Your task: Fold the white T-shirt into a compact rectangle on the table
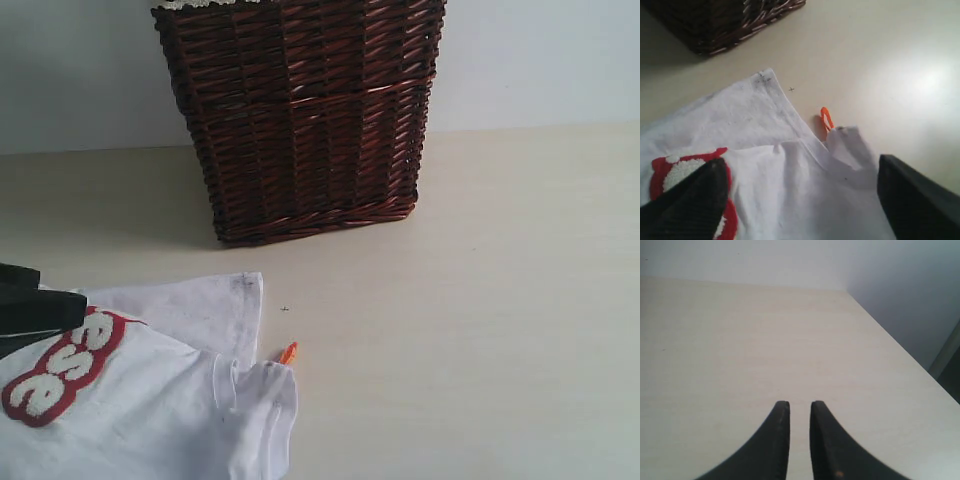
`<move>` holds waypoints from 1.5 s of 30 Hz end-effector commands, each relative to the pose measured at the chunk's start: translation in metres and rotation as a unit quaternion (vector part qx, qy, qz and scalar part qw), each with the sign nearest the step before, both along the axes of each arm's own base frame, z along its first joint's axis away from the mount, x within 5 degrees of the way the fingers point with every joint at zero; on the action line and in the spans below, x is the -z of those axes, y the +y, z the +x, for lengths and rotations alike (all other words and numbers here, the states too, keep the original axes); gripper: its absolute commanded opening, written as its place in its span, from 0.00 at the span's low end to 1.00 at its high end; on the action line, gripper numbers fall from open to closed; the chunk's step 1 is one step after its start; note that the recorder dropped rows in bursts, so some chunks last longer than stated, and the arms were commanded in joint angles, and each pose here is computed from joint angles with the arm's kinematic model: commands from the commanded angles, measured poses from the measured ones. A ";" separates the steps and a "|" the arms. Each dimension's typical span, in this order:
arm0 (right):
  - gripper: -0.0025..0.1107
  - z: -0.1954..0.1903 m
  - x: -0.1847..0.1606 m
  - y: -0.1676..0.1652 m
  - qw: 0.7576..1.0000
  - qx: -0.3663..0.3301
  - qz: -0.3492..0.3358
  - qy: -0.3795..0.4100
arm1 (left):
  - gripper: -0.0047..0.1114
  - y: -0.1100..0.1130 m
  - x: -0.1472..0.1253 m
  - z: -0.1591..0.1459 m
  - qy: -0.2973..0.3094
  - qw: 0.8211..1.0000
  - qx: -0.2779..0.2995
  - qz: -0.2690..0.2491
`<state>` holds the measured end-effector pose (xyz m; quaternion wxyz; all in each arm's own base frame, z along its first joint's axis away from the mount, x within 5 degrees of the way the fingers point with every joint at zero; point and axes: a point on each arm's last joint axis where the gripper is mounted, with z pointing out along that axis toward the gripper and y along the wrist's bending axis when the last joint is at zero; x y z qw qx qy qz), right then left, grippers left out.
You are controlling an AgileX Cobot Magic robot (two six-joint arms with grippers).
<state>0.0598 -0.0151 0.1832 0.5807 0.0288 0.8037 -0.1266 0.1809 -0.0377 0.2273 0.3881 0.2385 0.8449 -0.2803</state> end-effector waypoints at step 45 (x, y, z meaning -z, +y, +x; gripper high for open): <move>0.17 0.000 0.000 0.000 1.000 0.002 -0.002 -0.007 | 0.04 -0.016 -0.029 -0.044 -0.163 0.979 -0.120 -0.003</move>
